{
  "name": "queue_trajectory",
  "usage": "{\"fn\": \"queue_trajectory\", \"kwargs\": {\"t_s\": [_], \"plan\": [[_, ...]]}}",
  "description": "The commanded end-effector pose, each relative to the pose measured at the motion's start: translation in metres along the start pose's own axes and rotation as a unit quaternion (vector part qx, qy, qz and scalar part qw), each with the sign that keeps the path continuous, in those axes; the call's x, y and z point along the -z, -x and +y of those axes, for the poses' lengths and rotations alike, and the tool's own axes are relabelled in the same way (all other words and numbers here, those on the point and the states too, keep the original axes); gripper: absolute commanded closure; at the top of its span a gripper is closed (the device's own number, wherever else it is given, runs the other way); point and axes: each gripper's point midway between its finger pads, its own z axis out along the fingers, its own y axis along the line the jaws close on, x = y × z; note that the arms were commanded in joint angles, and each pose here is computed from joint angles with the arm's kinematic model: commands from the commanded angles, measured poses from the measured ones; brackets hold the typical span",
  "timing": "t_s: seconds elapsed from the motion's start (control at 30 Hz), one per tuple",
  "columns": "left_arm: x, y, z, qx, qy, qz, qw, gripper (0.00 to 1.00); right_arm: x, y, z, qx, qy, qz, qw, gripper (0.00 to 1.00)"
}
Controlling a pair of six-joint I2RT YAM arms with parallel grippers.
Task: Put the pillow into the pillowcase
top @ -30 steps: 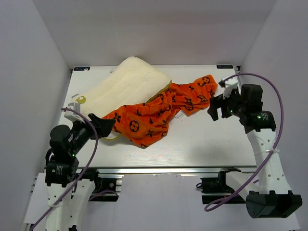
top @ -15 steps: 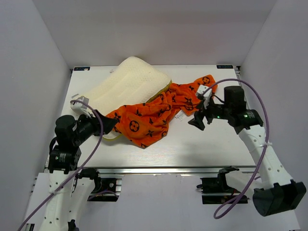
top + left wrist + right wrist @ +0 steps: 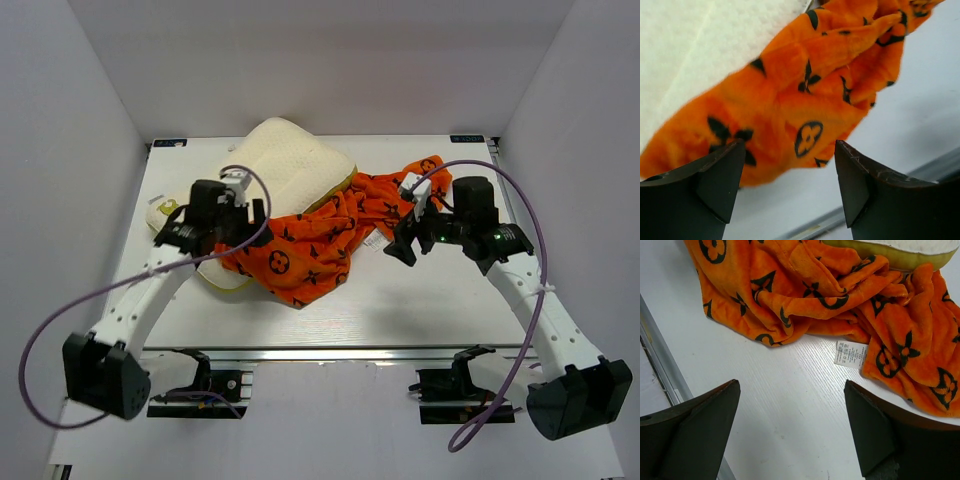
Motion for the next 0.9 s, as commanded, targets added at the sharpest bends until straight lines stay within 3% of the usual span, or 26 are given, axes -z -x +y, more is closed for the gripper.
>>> {"fn": "queue_trajectory", "kwargs": {"t_s": [0.0, 0.27, 0.4, 0.5, 0.53, 0.7, 0.87], "plan": [[-0.025, 0.037, 0.004, -0.089, 0.059, -0.024, 0.994, 0.18, -0.004, 0.013, -0.006, 0.017, -0.001, -0.017, 1.000, 0.11], [-0.062, 0.052, 0.038, -0.159, 0.152, 0.020, 0.975, 0.20, -0.005, 0.013, -0.001, 0.031, 0.006, -0.037, 0.999, 0.11], [-0.079, 0.035, 0.041, -0.164, 0.143, 0.058, 0.974, 0.31, -0.003, 0.011, -0.001, 0.037, 0.000, -0.036, 0.999, 0.11], [-0.085, 0.022, 0.028, -0.182, 0.103, 0.080, 0.975, 0.49, -0.001, 0.012, -0.001, 0.037, -0.004, -0.040, 0.999, 0.11], [-0.084, 0.019, 0.025, -0.182, 0.094, 0.081, 0.975, 0.63, 0.000, 0.012, 0.000, 0.037, -0.004, -0.039, 0.999, 0.11], [-0.067, 0.039, -0.019, -0.167, 0.013, 0.035, 0.985, 0.97, 0.003, 0.011, -0.002, 0.038, -0.016, -0.038, 0.998, 0.11], [-0.030, 0.117, -0.074, -0.139, -0.058, -0.093, 0.984, 1.00, 0.001, 0.011, -0.010, 0.024, -0.033, -0.036, 0.999, 0.11]]}}
